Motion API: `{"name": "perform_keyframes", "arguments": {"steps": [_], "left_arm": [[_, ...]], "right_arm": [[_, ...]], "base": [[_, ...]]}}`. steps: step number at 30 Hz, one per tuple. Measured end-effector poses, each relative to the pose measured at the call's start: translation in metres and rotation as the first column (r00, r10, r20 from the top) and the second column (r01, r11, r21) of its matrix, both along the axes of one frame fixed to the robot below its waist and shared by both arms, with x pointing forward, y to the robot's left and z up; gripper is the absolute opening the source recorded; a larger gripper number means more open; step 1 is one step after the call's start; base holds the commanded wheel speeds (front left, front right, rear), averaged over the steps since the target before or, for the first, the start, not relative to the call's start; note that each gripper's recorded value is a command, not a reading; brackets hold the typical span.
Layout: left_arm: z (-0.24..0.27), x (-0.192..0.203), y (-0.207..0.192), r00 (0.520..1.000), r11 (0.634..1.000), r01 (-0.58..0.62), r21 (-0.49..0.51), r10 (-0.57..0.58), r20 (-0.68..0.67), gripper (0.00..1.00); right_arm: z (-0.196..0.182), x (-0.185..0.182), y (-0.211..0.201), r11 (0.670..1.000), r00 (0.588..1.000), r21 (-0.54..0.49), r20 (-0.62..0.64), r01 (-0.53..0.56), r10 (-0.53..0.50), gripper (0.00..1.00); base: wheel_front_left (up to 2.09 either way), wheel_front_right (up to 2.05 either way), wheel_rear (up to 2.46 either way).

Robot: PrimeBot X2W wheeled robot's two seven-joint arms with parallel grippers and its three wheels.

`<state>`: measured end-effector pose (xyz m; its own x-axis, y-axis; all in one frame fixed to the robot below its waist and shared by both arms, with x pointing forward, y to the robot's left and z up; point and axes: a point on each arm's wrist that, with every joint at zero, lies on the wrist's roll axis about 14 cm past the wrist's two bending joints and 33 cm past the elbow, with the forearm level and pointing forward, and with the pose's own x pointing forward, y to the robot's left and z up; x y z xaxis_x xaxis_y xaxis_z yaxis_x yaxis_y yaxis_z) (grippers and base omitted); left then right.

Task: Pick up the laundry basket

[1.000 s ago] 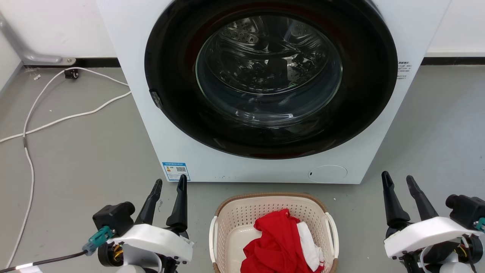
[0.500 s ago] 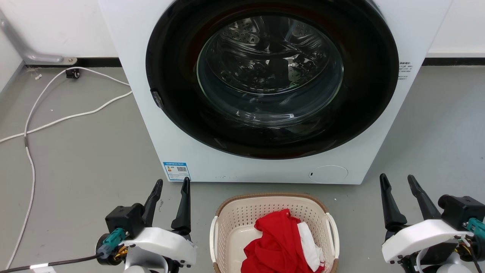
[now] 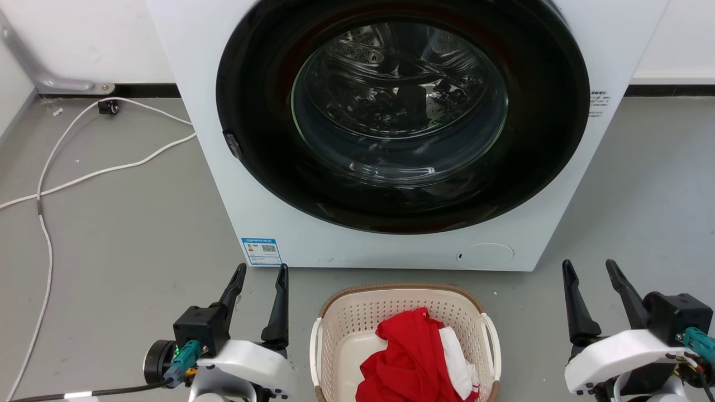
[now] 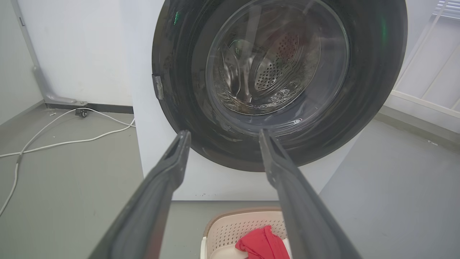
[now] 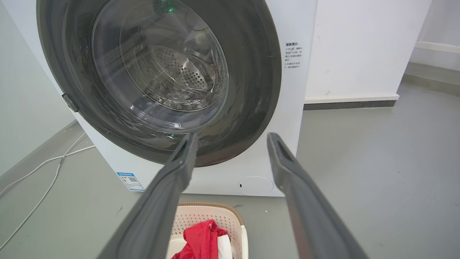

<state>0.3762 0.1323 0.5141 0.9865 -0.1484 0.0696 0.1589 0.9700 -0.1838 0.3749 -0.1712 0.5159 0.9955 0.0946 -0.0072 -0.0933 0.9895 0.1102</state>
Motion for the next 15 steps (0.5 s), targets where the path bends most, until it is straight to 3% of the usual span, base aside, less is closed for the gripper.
{"name": "perform_keyframes", "arguments": {"steps": [15], "left_arm": [[0.0030,-0.0002,-0.0033,0.999,0.998,-0.001,0.066,-0.001,0.037,1.00]], "right_arm": [[-0.0016,-0.0029,-0.0053,0.998,1.000,-0.054,0.011,0.014,-0.014,1.00]], "base": [[0.00,0.00,0.00]]}}
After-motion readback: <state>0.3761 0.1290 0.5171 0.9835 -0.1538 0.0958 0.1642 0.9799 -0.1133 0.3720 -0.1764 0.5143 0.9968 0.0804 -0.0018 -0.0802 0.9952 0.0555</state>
